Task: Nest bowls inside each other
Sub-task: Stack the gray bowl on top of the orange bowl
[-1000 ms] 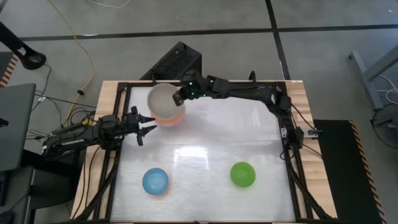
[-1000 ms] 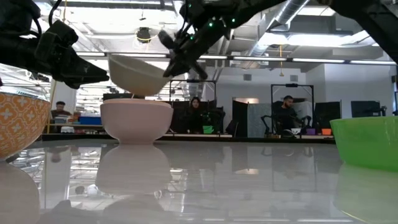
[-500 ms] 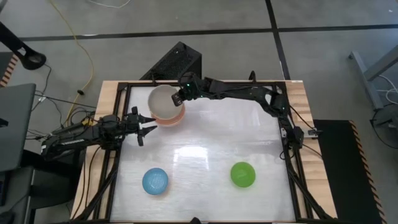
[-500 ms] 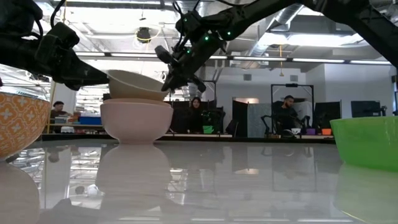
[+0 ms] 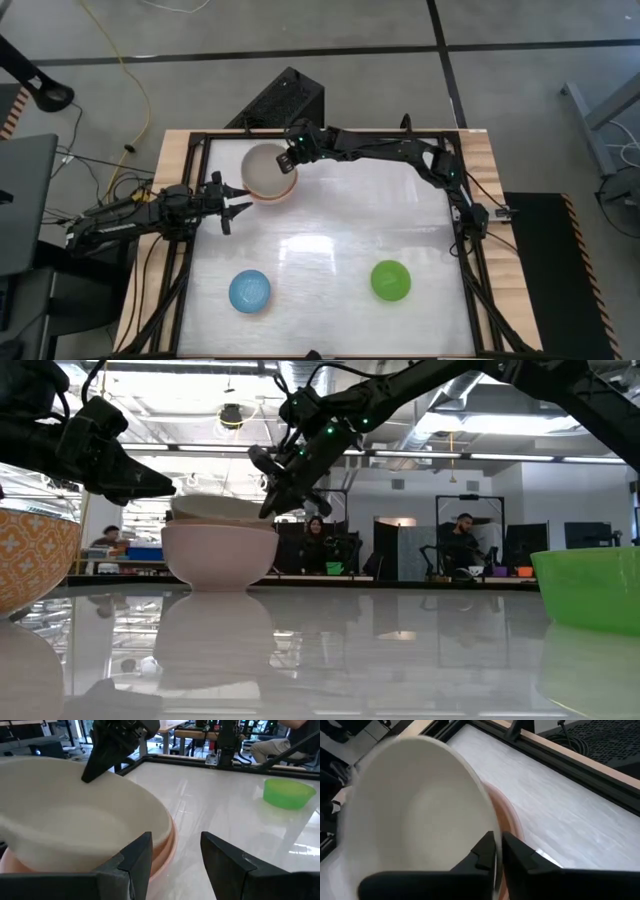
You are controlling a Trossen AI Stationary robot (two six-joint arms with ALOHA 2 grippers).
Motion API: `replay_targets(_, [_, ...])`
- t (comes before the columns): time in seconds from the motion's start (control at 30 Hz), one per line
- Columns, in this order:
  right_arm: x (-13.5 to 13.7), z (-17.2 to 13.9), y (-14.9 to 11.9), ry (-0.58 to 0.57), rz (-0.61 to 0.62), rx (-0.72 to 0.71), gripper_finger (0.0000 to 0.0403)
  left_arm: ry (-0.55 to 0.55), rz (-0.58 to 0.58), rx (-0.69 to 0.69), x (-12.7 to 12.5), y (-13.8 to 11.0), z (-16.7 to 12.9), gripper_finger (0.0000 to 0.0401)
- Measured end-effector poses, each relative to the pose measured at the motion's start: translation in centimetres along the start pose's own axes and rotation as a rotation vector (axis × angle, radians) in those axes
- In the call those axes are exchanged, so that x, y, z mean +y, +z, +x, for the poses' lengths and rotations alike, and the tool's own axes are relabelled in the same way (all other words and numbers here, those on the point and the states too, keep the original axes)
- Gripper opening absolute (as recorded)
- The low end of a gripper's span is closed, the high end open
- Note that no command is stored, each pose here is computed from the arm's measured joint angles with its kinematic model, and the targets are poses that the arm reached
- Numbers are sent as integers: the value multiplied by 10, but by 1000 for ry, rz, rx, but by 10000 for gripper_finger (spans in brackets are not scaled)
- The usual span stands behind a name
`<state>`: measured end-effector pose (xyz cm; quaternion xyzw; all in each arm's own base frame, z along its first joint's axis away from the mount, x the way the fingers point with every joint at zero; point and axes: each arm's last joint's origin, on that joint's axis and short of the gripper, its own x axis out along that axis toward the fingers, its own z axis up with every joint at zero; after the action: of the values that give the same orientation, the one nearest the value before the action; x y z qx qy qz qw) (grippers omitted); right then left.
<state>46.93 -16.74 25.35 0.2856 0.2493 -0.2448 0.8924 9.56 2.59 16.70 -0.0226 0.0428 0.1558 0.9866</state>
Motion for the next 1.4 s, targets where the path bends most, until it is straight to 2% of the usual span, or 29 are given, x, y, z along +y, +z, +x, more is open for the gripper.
replay_targets(0.4, [-2,-1,-3,-27,-2,30,101,0,0,0,0,0,0,158])
replay_targets(0.67, [1,-11,15,-22,-54,-5,177,0,0,0,0,0,0,158])
replay_targets(0.8, [4,-17,27,6,-78,-34,209,1,0,0,0,0,0,158])
replay_targets(0.9, [13,-18,22,72,-102,1,213,1,0,0,0,0,0,158])
replay_targets(1.03, [41,-20,2,79,-189,36,185,1,0,0,0,0,0,158])
replay_targets(1.17, [62,-21,-17,-36,-271,3,110,1,0,0,0,0,0,158])
replay_targets(1.3, [58,-18,-24,-109,-281,17,23,1,0,0,0,0,0,158])
replay_targets(1.4, [47,-16,-18,-135,-250,17,13,1,0,0,0,0,0,158])
